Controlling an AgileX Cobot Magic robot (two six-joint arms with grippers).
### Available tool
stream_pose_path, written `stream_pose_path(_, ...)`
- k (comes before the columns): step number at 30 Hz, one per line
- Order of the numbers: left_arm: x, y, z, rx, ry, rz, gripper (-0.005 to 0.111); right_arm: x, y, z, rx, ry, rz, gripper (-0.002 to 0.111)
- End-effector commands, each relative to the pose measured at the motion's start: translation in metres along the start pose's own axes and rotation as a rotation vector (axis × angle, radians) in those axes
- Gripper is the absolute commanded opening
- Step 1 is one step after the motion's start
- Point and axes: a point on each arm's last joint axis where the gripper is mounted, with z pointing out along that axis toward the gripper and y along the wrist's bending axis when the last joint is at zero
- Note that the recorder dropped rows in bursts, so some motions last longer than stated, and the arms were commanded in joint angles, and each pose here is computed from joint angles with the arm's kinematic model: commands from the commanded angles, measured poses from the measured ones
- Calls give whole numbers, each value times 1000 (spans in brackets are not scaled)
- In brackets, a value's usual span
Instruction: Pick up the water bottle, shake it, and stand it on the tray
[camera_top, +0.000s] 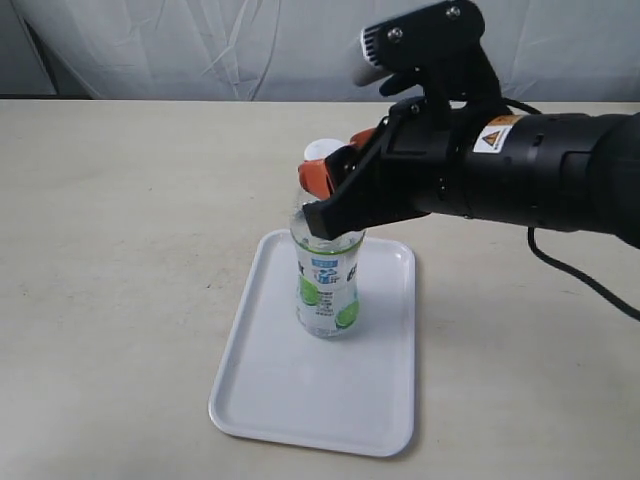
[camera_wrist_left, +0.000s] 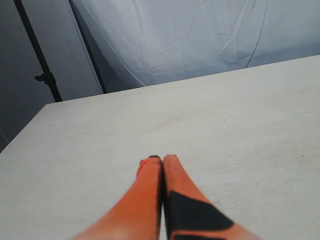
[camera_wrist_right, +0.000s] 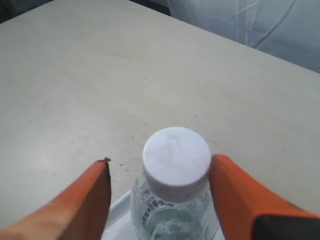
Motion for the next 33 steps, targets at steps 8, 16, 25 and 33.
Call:
stream_pose_path(8,1,0,0,0,-5,-7,0,-17,1,-34,-6,-106,-28,56)
stream_pose_path(16,1,0,0,0,-5,-7,0,-33,-8,-77,43,-233,-79,26)
stream_pose_path(25,1,0,0,0,-5,-7,0,-17,-32,-125,141,-91,-57,0)
stream_pose_path(33,1,0,0,0,-5,-7,0,-9,-28,-163,181,-107,97,0)
